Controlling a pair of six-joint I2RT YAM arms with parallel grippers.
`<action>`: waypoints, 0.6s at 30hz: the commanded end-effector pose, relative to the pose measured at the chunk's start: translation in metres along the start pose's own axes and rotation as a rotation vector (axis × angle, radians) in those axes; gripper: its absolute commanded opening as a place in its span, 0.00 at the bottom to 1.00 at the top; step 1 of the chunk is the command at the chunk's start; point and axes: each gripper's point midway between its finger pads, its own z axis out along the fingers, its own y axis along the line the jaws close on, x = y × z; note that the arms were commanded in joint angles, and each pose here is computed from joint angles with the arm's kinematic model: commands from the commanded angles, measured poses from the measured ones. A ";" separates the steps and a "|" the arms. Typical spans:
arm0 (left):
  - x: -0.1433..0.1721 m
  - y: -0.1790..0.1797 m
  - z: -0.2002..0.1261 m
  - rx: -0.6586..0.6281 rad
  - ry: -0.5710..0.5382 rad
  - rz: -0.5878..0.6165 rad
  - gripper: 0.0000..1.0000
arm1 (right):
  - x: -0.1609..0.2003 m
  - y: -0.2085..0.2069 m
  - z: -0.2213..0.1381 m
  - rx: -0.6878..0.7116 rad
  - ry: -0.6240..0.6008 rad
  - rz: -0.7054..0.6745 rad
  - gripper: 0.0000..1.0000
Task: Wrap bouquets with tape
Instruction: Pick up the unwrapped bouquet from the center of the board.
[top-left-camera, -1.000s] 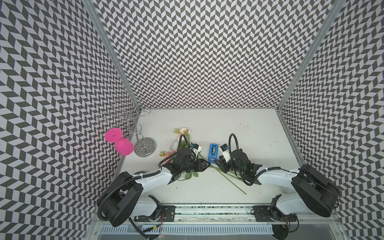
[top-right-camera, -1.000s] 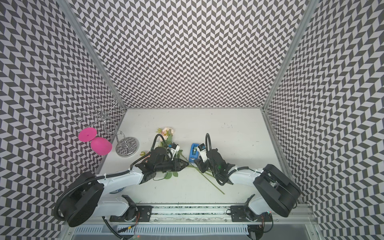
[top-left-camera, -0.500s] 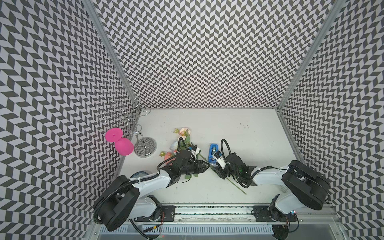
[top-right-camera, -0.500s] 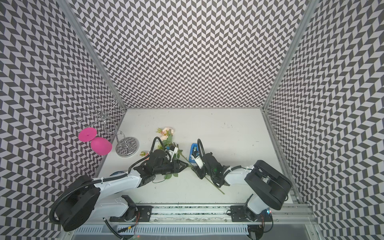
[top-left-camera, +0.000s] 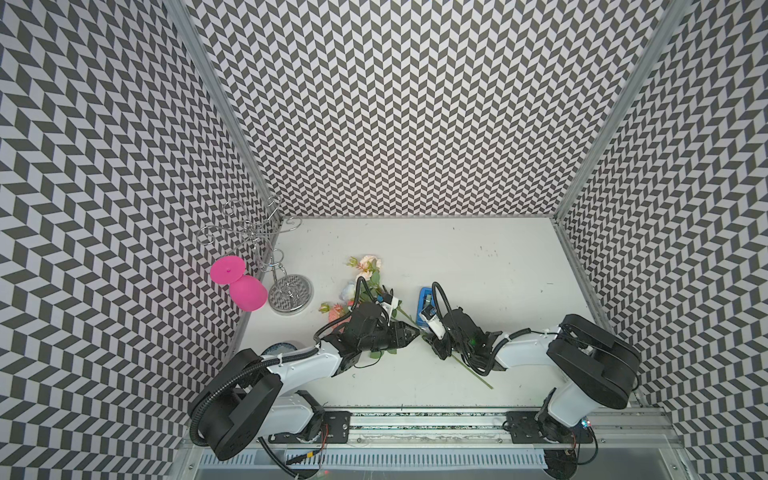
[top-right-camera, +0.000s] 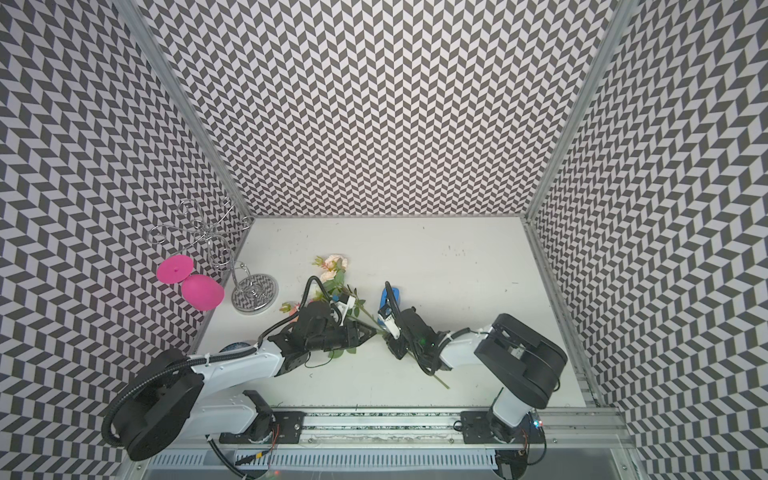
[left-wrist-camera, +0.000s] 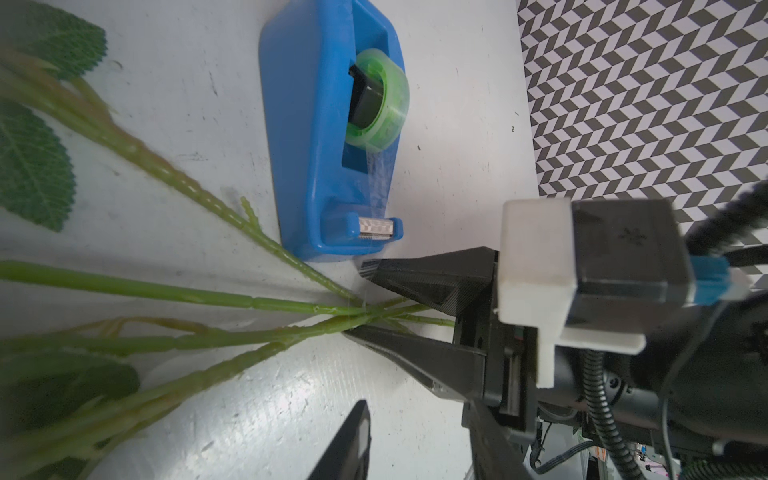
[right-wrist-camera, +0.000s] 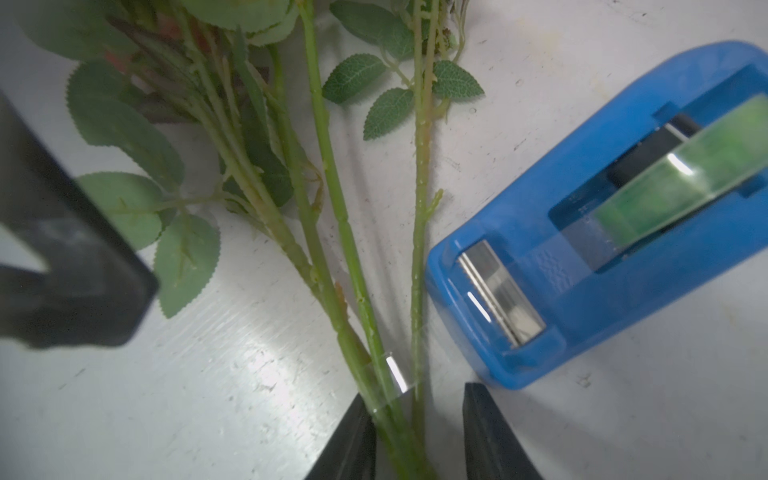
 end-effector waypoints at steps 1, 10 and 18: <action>-0.002 0.000 0.000 0.019 -0.015 -0.011 0.41 | 0.024 -0.003 0.004 0.031 0.064 -0.018 0.30; -0.002 0.003 0.000 0.044 -0.024 -0.048 0.40 | 0.029 -0.002 0.008 0.020 0.091 -0.024 0.04; -0.007 0.010 0.008 0.041 -0.035 -0.068 0.40 | 0.018 -0.007 0.012 -0.004 0.079 -0.031 0.00</action>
